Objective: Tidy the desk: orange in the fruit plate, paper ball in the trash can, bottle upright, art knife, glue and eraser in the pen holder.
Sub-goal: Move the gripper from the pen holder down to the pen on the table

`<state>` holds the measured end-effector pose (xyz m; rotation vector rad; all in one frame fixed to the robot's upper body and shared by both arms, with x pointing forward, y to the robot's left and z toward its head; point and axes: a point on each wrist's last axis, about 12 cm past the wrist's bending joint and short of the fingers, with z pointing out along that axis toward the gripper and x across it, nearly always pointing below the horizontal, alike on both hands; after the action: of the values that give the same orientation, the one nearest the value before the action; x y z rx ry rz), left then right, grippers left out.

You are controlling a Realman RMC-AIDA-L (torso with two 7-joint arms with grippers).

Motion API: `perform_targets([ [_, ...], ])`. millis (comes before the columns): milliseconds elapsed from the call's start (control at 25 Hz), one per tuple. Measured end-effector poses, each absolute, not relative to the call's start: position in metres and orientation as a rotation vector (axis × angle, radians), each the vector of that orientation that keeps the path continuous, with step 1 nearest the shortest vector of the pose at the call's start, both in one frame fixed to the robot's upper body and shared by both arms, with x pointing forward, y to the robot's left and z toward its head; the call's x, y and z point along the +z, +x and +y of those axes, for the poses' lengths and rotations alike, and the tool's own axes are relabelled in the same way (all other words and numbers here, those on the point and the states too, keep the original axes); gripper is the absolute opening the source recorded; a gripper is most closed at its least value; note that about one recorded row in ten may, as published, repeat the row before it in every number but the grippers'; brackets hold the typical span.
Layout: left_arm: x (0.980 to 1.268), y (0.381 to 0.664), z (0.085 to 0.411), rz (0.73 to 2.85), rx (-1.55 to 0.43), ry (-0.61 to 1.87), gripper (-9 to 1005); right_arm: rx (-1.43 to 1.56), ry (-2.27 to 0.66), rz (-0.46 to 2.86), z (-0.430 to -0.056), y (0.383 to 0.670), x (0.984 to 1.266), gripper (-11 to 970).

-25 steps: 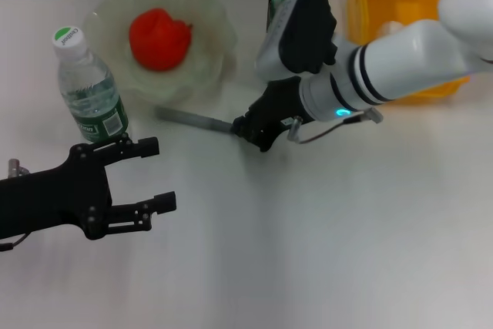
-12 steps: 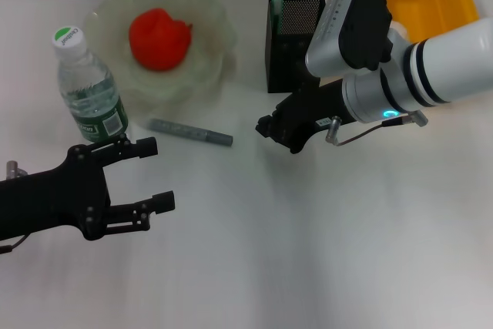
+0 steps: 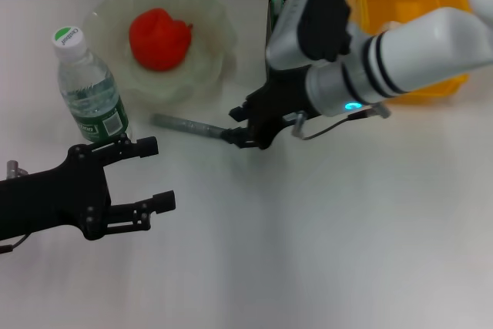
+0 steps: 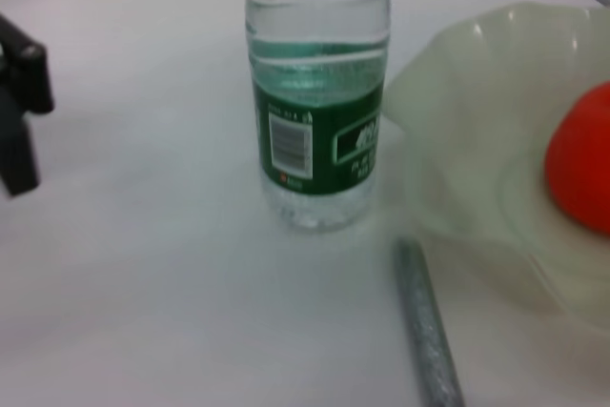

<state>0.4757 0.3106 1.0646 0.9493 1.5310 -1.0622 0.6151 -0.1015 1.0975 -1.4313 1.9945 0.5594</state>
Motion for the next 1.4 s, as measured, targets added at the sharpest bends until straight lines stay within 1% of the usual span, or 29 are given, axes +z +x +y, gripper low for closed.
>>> perform_targets([
  [160,1.064,0.475,0.31,1.525,-1.06,0.955,857,0.55,-1.417,1.973,-0.093,0.62,1.093,240],
  [360,1.064,0.475,0.309,1.522,-1.062,0.958,857,0.525,-1.397,1.956,-0.09,0.624,1.09,452],
  [560,1.065,0.477,0.308,1.518,-1.062,0.963,857,0.528,-1.395,1.973,-0.089,0.624,1.087,517],
  [1080,1.065,0.479,0.302,1.509,-1.066,0.97,857,0.533,-1.449,1.966,-0.085,0.615,1.077,506],
  [1400,1.064,0.479,0.3,1.506,-1.072,0.963,857,0.528,-1.44,1.986,-0.089,0.613,1.073,499],
])
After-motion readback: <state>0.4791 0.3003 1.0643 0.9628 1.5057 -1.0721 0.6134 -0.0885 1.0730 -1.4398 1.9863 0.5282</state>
